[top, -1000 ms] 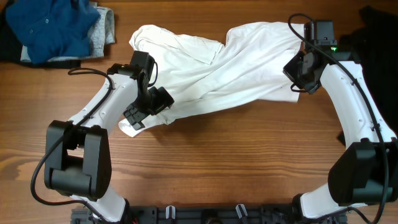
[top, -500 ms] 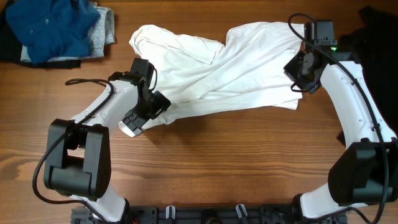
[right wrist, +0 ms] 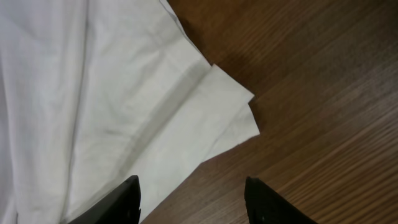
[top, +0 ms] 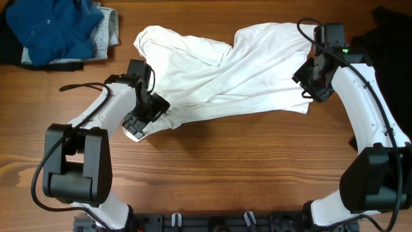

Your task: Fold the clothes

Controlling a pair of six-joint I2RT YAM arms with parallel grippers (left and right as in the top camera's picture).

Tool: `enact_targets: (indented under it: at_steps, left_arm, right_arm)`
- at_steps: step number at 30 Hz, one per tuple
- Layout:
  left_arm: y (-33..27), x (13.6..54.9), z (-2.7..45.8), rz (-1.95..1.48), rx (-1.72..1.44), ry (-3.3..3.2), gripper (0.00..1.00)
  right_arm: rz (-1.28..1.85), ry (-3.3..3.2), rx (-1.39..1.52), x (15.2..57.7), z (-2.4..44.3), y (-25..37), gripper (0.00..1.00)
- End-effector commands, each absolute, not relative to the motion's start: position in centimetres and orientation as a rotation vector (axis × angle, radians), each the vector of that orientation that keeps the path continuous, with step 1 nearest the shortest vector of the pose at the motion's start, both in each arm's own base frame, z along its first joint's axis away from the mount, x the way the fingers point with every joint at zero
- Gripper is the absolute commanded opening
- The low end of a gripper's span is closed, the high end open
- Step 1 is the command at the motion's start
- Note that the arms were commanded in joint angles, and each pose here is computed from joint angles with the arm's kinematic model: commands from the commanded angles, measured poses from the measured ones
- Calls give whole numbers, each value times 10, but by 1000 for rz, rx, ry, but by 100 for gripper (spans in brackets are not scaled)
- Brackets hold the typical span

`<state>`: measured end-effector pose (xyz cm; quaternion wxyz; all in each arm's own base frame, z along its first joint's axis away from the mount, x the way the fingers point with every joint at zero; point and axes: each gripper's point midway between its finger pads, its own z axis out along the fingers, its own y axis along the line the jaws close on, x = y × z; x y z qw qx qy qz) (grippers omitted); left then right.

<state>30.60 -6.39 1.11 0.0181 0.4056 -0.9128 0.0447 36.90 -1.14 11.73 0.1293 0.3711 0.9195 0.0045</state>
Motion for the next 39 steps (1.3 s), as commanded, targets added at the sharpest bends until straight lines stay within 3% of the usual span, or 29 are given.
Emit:
enact_targets:
  at_steps: [1,13,24,39]
  left_arm:
    - [-60,302,8,113,1270,-2815,92]
    - [-60,301,8,111,1268,-2815,87]
    - [-58,302,8,114,1276,-2813,70]
    - [-65,306,23,198,1278,-2832,69]
  right_arm:
    - [-34,2687,1088,359,104,-18,61]
    - [-99,2659,1113,355,83,-32,84]
    - [-118,2658,1172,348,81,-46,84]
    - [-118,2657,1168,348,81,-46,86]
